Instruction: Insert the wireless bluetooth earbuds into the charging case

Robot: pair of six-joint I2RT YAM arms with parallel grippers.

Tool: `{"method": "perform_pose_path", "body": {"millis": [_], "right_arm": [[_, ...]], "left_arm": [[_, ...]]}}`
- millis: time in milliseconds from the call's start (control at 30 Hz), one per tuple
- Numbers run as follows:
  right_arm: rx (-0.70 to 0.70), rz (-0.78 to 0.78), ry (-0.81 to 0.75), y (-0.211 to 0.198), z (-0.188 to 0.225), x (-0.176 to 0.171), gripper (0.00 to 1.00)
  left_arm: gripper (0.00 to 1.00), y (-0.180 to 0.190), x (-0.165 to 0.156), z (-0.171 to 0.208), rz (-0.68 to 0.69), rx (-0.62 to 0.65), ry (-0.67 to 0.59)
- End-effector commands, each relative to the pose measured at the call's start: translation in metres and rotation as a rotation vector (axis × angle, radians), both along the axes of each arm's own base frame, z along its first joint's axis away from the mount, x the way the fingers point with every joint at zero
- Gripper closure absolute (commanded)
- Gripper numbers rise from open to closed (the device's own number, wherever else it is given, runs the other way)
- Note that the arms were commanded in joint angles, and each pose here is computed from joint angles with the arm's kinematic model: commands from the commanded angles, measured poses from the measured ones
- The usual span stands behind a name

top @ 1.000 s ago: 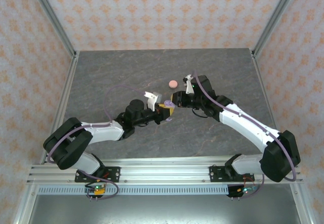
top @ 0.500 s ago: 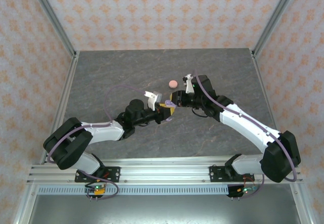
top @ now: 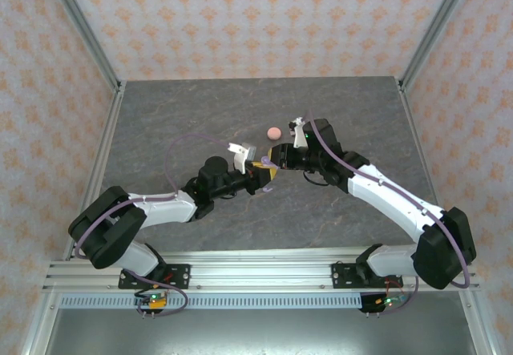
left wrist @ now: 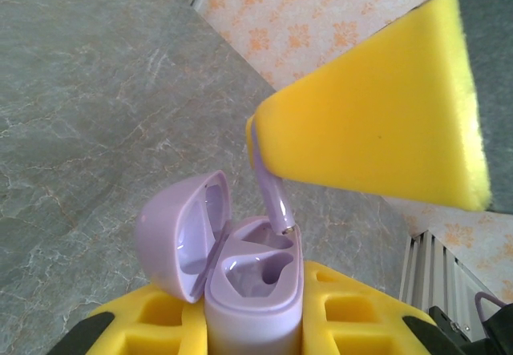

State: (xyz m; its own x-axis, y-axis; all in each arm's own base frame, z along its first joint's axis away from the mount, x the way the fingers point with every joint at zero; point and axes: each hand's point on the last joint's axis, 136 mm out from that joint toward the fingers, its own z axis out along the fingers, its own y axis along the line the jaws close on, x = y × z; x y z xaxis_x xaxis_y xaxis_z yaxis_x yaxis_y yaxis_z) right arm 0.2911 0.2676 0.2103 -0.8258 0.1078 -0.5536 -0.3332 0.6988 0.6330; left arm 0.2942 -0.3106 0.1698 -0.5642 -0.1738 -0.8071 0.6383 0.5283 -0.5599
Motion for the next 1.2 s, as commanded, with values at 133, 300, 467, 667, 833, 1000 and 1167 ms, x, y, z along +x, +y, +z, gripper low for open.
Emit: {"method": "perform_pose_path", "body": {"millis": [133, 300, 467, 667, 833, 1000, 1167], "right_arm": [[0.023, 0.016, -0.010, 0.003, 0.003, -0.005, 0.81], [0.021, 0.022, -0.007, 0.005, 0.002, -0.007, 0.81], [0.023, 0.029, -0.002, 0.006, 0.001, -0.008, 0.81], [0.021, 0.041, 0.006, 0.007, -0.001, -0.012, 0.81], [0.021, 0.057, 0.008, 0.008, -0.001, -0.017, 0.80], [0.015, 0.063, 0.001, 0.009, 0.001, -0.018, 0.75], [0.001, 0.052, -0.012, 0.006, 0.007, -0.018, 0.70]], "left_arm": [[0.97, -0.001, 0.006, 0.033, 0.027, -0.062, -0.073], [0.97, -0.001, 0.006, 0.036, 0.025, -0.065, -0.078], [0.97, -0.001, 0.006, 0.037, 0.029, -0.068, -0.076], [0.97, 0.004, 0.009, 0.040, 0.060, -0.063, -0.082], [0.97, 0.004, 0.007, 0.044, 0.054, -0.059, -0.094], [0.97, 0.005, 0.005, 0.044, 0.047, -0.047, -0.100], [0.97, 0.006, 0.003, 0.044, 0.040, -0.032, -0.109]]}}
